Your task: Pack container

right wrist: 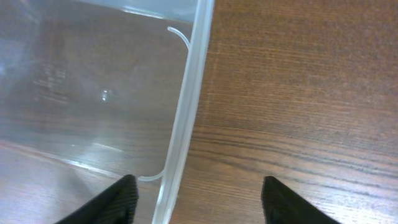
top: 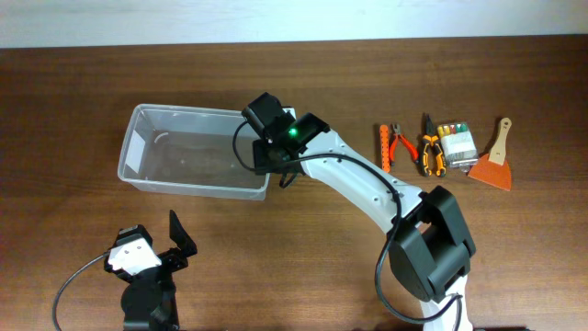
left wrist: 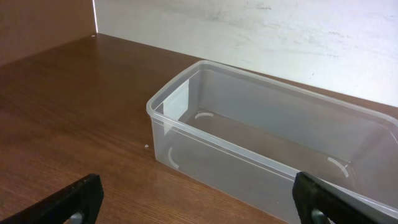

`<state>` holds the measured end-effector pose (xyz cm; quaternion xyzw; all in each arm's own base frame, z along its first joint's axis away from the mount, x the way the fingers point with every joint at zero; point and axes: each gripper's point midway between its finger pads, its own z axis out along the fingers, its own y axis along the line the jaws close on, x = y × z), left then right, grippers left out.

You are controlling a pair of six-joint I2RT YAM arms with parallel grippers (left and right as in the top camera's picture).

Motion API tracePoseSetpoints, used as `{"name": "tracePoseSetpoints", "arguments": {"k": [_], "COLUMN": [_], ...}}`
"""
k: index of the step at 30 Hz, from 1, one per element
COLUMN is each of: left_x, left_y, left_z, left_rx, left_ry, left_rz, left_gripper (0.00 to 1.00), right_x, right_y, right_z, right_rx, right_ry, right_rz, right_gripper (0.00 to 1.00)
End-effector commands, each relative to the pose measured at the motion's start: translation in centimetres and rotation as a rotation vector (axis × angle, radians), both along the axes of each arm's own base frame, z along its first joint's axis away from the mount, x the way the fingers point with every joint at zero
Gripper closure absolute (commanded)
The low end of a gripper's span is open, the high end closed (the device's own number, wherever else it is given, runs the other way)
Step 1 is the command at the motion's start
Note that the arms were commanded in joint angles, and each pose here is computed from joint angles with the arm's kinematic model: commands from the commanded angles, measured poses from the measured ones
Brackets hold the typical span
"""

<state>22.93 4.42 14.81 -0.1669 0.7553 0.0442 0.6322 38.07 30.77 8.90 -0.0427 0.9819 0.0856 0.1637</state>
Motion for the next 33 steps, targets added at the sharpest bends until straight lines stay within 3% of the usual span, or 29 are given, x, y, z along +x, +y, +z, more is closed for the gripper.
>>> {"name": "tracePoseSetpoints", "arguments": {"k": [1,2,9,12,14,22,33], "left_x": [0.0,0.0,0.0,0.0,0.0,0.0,0.0], "left_y": [0.0,0.0,0.0,0.0,0.0,0.0,0.0], "left_z": [-0.1,-0.1,-0.1,-0.1,-0.1,-0.1,-0.1], "left_rx": [0.009,0.009,0.009,0.009,0.009,0.009,0.009], "left_ry": [0.003,0.003,0.003,0.003,0.003,0.003,0.003], "left_rz": [-0.002,-0.002,-0.002,-0.002,-0.002,-0.002,-0.002], "left_gripper": [0.01,0.01,0.01,0.01,0.01,0.01,0.01], "right_x": [0.4,0.5,0.5,0.5,0.6,1.7,3.0], "right_y": [0.2,0.3,0.0,-0.2,-0.3,-3.3,-16.9], "right_z": [-0.1,-0.6,-3.2,-3.4,-3.4,-3.6,-4.3], "right_rx": [-0.014,-0.016,-0.052,-0.057,-0.058,-0.123,-0.218], "right_ry": [-0.016,-0.013,0.029,0.033,0.032,0.033,0.223], "right_rz": [-0.006,-0.007,-0.01,-0.008,-0.009,-0.023,-0.367], "right_gripper": [0.47,0.51,0.51,0.73,0.96,0.96,0.96]}}
